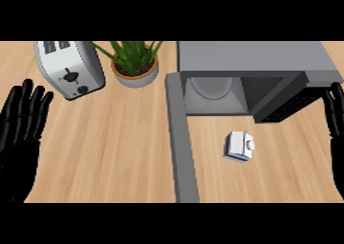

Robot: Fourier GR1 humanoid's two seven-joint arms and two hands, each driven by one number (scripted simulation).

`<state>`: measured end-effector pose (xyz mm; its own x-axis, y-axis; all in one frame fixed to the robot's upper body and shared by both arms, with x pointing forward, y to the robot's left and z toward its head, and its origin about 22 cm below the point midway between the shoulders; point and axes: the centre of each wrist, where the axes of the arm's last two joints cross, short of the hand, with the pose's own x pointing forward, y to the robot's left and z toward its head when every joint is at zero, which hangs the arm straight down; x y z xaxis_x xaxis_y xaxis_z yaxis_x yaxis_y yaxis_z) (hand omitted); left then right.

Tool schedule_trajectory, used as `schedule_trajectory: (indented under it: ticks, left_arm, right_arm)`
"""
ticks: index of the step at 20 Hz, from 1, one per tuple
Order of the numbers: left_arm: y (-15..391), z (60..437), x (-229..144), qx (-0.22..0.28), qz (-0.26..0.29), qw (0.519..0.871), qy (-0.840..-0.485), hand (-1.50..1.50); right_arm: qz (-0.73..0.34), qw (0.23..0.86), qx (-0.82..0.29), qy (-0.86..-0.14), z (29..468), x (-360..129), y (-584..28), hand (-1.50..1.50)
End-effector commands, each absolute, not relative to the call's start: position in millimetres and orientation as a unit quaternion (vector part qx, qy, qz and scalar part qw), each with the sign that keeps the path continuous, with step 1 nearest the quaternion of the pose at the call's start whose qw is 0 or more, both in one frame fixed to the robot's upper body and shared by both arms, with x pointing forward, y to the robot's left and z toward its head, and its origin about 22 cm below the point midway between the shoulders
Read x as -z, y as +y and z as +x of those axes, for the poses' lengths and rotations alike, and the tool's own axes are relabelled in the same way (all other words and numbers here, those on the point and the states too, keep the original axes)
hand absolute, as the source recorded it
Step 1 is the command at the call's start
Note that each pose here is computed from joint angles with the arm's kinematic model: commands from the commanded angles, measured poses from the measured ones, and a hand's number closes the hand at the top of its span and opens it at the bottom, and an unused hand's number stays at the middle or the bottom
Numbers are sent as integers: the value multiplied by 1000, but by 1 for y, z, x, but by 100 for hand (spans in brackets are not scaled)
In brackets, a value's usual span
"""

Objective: Pick up the milk, place it into the microwave and close the microwave

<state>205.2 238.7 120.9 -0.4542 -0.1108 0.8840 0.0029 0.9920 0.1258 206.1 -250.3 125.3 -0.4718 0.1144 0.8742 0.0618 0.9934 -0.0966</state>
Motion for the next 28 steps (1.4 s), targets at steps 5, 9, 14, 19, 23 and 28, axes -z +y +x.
schedule_trajectory:
  ticks: [5, 9, 14, 19, 23, 28]
  left_arm:
    - [217, 202, -143, 25, 40, 493, -869, -150]
    - [216, 174, -121, -76, 25, 543, -836, -150]
    - [221, 132, -111, -82, 33, 543, -835, -150]
    - [228, 100, -101, -81, 19, 542, -836, -150]
    - [238, 86, -109, -78, 32, 542, -836, -150]
    - [238, 67, -95, -82, 21, 544, -835, -150]
  right_arm:
    - [-23, 509, -45, -859, 179, -120, -217, -150]
    - [30, 518, -73, -852, 167, -130, -209, -150]
    - [32, 528, -63, -846, 138, -121, -223, -150]
    - [6, 529, -73, -846, 128, -106, -208, -150]
    - [-21, 529, -96, -843, 118, -98, -198, -150]
    - [-37, 528, -86, -844, 133, -85, -194, -150]
